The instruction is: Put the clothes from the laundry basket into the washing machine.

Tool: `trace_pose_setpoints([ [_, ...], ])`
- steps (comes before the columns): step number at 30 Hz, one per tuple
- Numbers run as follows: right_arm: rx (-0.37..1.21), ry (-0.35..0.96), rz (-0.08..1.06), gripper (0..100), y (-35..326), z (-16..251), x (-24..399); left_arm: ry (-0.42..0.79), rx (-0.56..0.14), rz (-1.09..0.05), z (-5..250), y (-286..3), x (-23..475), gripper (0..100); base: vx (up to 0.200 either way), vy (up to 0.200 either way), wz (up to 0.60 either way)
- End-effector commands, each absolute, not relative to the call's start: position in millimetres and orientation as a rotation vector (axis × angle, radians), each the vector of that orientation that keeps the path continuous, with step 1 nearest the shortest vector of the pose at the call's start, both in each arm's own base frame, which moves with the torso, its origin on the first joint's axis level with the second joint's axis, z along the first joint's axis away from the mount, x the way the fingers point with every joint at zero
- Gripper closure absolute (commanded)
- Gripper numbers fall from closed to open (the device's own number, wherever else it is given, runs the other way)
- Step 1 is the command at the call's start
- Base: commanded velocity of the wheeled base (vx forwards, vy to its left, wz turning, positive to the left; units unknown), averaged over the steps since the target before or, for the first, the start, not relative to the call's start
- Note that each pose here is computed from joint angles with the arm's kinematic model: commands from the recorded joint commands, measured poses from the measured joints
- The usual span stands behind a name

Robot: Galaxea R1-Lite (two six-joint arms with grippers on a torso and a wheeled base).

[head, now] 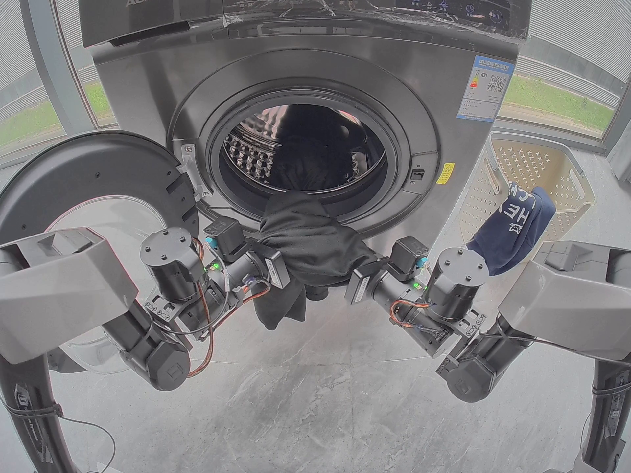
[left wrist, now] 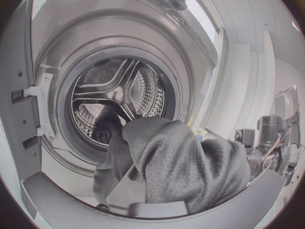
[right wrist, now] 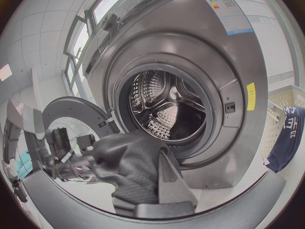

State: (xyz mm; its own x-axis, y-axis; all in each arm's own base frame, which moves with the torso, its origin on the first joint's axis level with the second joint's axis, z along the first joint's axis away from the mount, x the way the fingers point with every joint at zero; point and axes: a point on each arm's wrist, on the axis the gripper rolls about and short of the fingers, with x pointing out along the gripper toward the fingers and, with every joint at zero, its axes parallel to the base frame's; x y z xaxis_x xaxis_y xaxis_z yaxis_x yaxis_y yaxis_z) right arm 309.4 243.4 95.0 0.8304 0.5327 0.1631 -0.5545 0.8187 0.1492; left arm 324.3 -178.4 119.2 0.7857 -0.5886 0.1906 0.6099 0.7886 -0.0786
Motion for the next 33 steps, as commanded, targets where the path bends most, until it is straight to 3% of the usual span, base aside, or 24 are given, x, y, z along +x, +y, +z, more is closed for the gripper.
trace_pose_setpoints([
  [1, 0.179, -0.087, 0.587, 100, 247, 82, 310, -0.192, -0.15, -0.656, 134, -176, 316, 100, 0.0, 0.0, 0.0],
  [2, 0.18, -0.087, 0.585, 100, 247, 83, 310, -0.192, -0.15, -0.656, 134, -176, 316, 100, 0.0, 0.0, 0.0],
  [3, 0.177, -0.086, 0.588, 0, 247, 84, 308, -0.192, -0.152, -0.654, 135, -176, 315, 100, 0.0, 0.0, 0.0],
  [10, 0.138, -0.042, 0.626, 0, 233, 92, 277, -0.181, -0.14, -0.616, 137, -160, 310, 100, 0.0, 0.0, 0.0],
  [15, 0.057, 0.073, 0.812, 0, 220, 87, 219, -0.145, -0.142, -0.602, 140, -147, 288, 100, 0.0, 0.0, 0.0],
  [23, 0.008, 0.175, 0.885, 0, 205, 75, 189, -0.053, -0.121, -0.574, 123, -134, 270, 100, 0.0, 0.0, 0.0],
  [27, 0.009, 0.128, 0.88, 0, 203, 83, 198, -0.052, -0.121, -0.57, 123, -132, 270, 100, 0.0, 0.0, 0.0],
  [33, 0.022, 0.133, 0.72, 0, 172, 79, 233, -0.05, -0.113, -0.562, 124, -127, 266, 100, 0.0, 0.0, 0.0],
])
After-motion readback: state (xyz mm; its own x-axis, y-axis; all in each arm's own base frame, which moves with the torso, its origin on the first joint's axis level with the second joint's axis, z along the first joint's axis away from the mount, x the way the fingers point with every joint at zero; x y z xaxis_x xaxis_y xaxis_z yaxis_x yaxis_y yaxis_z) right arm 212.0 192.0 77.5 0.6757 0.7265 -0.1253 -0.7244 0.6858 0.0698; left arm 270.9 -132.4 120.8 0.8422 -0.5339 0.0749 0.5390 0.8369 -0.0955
